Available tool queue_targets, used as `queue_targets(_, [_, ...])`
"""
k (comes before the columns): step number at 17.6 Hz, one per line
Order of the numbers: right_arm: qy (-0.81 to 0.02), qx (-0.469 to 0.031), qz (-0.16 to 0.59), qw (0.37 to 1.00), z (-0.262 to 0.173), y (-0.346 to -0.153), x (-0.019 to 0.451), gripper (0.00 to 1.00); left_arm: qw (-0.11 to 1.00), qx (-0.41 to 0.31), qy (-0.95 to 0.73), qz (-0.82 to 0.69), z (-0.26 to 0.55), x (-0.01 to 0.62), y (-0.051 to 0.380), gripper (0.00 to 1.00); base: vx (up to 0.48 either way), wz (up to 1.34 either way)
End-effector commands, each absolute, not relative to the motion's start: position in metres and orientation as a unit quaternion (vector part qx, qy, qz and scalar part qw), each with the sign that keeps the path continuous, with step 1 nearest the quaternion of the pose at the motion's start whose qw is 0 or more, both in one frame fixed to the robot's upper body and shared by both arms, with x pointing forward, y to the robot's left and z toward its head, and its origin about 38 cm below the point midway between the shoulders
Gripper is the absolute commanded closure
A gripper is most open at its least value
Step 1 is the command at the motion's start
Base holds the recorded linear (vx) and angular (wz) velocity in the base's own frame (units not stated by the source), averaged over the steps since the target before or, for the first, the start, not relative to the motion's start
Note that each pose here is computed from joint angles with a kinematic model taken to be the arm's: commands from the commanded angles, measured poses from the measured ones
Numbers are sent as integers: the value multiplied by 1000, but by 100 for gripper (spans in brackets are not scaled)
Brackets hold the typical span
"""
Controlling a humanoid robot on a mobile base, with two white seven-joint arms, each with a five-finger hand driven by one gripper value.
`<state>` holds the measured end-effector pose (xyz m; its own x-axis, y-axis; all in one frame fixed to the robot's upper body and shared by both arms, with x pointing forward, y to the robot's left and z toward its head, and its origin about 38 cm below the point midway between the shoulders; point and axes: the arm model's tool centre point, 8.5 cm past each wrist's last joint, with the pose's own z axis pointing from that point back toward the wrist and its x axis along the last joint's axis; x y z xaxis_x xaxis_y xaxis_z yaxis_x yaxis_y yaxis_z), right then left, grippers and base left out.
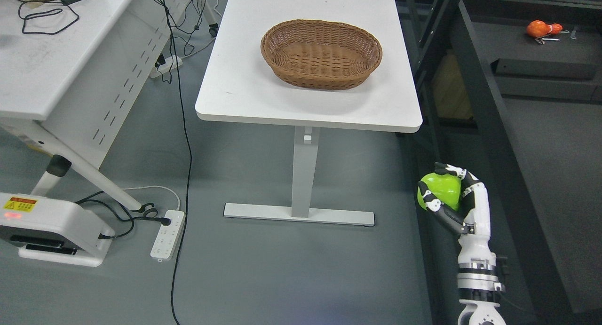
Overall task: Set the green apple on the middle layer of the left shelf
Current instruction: 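Carry the green apple in the right hand while turning to the shelf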
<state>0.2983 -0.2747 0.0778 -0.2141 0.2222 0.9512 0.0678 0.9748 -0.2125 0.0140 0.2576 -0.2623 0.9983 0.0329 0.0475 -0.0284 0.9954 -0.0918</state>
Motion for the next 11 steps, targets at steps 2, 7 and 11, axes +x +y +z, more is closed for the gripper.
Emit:
queue_targets(2, [-778, -93, 57, 618, 79, -274, 297, 100, 999, -37, -35, 14, -261, 28, 269, 0, -268, 46])
queue_targets(7, [-779, -94, 58, 617, 80, -274, 299, 100, 999, -37, -35, 14, -261, 28, 269, 0, -265, 8])
queue_targets(11, [-778, -94, 59, 618, 80, -274, 299, 100, 999, -37, -35, 14, -261, 28, 269, 0, -248, 11])
